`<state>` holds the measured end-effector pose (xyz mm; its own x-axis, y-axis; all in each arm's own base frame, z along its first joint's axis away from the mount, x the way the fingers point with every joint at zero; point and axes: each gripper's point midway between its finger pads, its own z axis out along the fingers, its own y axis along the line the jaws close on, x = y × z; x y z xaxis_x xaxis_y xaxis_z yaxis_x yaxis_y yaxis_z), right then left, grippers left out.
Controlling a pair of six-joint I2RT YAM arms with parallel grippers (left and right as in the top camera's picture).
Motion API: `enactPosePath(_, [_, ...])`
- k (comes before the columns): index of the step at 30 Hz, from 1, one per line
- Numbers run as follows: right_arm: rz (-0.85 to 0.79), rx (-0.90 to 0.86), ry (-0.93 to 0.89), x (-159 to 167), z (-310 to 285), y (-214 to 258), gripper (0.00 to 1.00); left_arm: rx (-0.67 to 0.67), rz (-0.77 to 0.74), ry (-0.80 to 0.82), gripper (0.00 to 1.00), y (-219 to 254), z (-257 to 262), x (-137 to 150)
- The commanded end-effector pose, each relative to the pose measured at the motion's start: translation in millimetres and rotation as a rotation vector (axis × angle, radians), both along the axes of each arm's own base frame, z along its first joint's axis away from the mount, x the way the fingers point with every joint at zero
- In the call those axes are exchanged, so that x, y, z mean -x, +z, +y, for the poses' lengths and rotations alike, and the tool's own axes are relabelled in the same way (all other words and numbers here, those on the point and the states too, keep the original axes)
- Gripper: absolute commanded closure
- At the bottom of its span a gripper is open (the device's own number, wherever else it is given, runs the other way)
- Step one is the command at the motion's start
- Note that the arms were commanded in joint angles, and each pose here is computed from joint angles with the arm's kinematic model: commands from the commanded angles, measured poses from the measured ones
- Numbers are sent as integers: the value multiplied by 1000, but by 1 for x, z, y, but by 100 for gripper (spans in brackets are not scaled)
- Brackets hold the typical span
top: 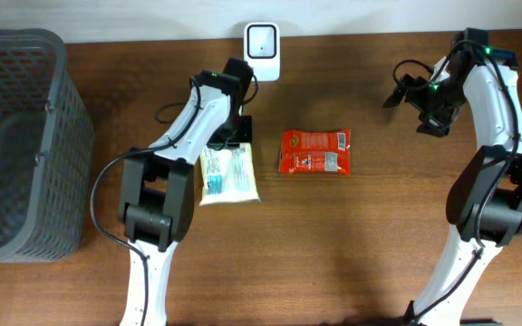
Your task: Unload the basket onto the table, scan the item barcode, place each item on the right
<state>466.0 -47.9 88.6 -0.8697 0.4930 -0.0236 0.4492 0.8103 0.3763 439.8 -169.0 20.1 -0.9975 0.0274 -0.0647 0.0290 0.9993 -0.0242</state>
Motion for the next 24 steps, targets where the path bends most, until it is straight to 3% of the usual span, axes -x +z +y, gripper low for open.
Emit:
enactPosePath(1, [-16,15,4,-2,-4,5,1,17,-15,2,100,-21,-5,1])
enactPosePath(5, [-16,15,4,-2,-4,5,1,42,-81,8,96,1,-9,-19])
enactPosePath(8, [-16,15,4,-2,-4,5,2,62,-135,31,81,55,-4,-39])
enactPosePath(10, [-16,15,4,-2,-4,5,1,65,-144,41,64,84,1,-40])
enactPosePath(12, [-16,15,4,-2,-4,5,1,63,-141,41,5,102,3,-36])
enactPosePath(13, [-16,15,4,-2,-4,5,1,60,-133,42,1,105,4,-33])
enactPosePath(16, [-16,15,4,-2,-4,5,1,33,-57,44,1,97,10,-16])
enactPosePath(20, [-16,15,4,-2,-4,5,1,-42,134,15,4,65,13,31])
enactPosePath(22, [-16,15,4,-2,-4,5,1,-66,176,-3,60,39,10,43])
enactPosePath(23, [-16,15,4,-2,-4,5,1,-73,192,-13,69,19,8,49])
enactPosePath(24, [-16,15,4,-2,-4,5,1,-74,192,-15,69,10,7,50])
